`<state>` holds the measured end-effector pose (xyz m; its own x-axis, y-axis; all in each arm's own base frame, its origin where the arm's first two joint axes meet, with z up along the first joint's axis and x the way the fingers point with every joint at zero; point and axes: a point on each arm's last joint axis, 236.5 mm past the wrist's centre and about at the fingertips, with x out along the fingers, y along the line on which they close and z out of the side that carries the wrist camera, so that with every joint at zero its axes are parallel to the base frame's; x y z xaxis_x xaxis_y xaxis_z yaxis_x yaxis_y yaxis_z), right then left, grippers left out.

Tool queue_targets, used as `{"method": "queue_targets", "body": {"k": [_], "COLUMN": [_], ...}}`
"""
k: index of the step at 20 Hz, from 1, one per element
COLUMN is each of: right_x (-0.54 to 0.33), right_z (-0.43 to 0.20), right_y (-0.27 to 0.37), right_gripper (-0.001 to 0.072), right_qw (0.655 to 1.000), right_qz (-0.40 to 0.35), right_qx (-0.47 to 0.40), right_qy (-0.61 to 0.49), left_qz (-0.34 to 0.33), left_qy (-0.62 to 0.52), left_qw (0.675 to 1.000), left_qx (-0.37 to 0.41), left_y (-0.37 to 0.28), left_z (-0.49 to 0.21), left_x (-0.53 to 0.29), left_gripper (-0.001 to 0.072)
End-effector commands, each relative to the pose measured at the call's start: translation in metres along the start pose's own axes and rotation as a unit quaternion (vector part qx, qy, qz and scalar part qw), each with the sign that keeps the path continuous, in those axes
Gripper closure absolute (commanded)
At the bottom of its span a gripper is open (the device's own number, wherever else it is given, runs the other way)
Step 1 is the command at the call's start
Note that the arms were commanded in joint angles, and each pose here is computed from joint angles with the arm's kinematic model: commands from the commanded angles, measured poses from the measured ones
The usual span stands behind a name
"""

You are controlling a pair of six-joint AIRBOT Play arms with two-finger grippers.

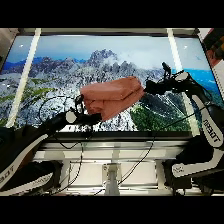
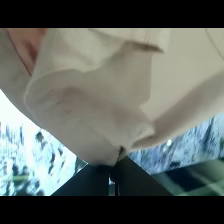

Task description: Fold the clothes and pants, and hang the long-sleeved shirts on hangers.

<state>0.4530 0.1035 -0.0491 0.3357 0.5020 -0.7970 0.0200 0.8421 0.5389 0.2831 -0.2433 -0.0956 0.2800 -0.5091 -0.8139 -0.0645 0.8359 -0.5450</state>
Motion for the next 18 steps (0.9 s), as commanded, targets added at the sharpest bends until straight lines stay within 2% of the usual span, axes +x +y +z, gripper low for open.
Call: {"method": "queue_targets", "body": {"k": [1, 4, 9, 12, 18], "right_x": [-0.025, -0.059, -0.146, -0.202, -0.288], "right_z": [0.004, -0.006, -0.028, -0.055, -0.126], "right_y": [0.009, 0.007, 0.056, 0.093, 0.162], "right_gripper": [0.0689, 0.0689, 0.0689, 0.0689, 0.0689], "right_qw": [0.999, 0.992, 0.981, 0.972, 0.96], "right_qz": [-0.012, -0.057, -0.056, -0.041, 0.022], "right_qx": [-0.039, -0.11, -0.183, -0.222, -0.242], "right_qy": [-0.015, -0.003, -0.034, -0.067, -0.137], "left_qz": [-0.035, -0.087, -0.159, -0.19, -0.242], "left_qy": [-0.079, -0.187, -0.366, -0.419, -0.435], "left_qw": [0.996, 0.974, 0.912, 0.881, 0.851], "left_qx": [0.028, 0.091, 0.1, 0.108, 0.167], "left_y": [-0.029, -0.08, -0.123, -0.137, -0.173], "left_z": [0.041, 0.094, 0.153, 0.15, 0.107], "left_x": [-0.02, -0.084, -0.226, -0.285, -0.334], "left_gripper": [0.0695, 0.0696, 0.0696, 0.0696, 0.0697]}}
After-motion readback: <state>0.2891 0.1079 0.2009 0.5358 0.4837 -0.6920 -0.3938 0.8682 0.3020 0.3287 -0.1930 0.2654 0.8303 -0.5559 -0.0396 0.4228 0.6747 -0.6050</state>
